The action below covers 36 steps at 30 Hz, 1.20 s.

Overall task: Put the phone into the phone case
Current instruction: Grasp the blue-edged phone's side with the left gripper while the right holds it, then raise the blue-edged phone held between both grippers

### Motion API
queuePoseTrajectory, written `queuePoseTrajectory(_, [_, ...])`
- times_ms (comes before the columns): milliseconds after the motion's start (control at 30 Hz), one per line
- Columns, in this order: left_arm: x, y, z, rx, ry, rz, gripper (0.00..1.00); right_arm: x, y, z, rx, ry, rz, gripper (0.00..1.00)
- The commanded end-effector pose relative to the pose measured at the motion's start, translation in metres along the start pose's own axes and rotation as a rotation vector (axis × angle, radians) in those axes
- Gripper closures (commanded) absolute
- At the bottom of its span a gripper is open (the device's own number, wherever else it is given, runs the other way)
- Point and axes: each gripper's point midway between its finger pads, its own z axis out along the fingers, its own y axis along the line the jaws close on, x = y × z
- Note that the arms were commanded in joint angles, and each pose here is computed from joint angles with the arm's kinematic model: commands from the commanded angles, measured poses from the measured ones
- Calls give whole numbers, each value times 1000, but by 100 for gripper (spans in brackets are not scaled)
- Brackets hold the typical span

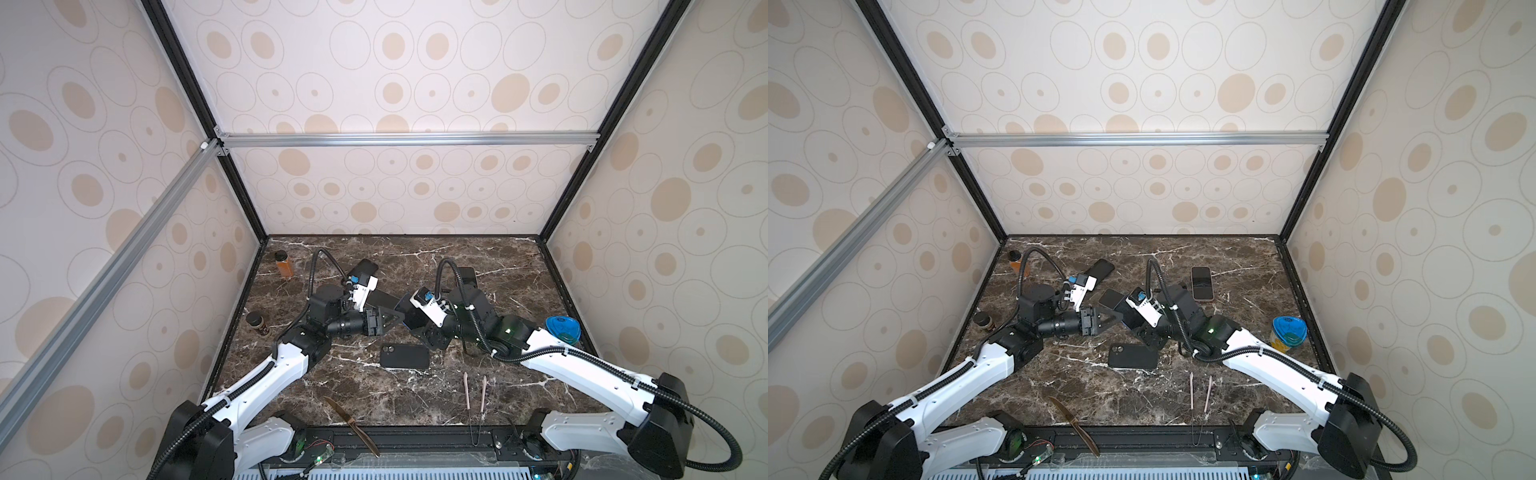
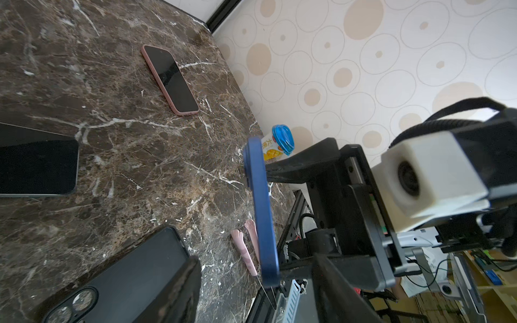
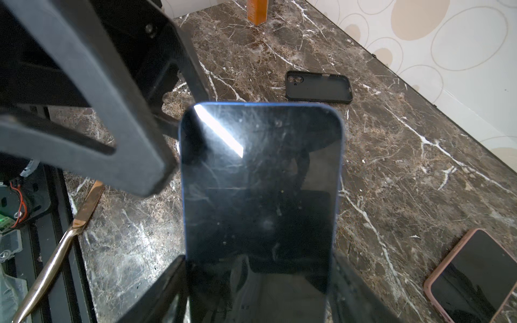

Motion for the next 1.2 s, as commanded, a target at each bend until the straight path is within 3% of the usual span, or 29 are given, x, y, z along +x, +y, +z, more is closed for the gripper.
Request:
queuePoseTrajectory(0, [-18, -25, -3, 81, -19, 57, 44, -16, 5, -8, -3, -49, -60, 94])
queuePoseTrajectory(133, [-17, -23, -3, 80, -16, 48, 53, -14, 8, -7, 2, -30, -95, 93])
queuePoseTrajectory(367, [-17, -24, -2, 93, -9, 47, 57, -15, 11, -8, 15, -16, -142, 92])
queuePoseTrajectory(967, [-15, -28, -3, 118, -5, 47, 97, -22, 10, -11, 41, -20, -184, 89])
queuePoseTrajectory(1033, [-14, -27, -3, 117, -4, 41, 99, -21, 10, -11, 45, -17, -185, 85])
queuePoseTrajectory(1167, [-19, -31, -4, 128, -30, 62, 100, -19, 8, -13, 59, -13, -178, 41])
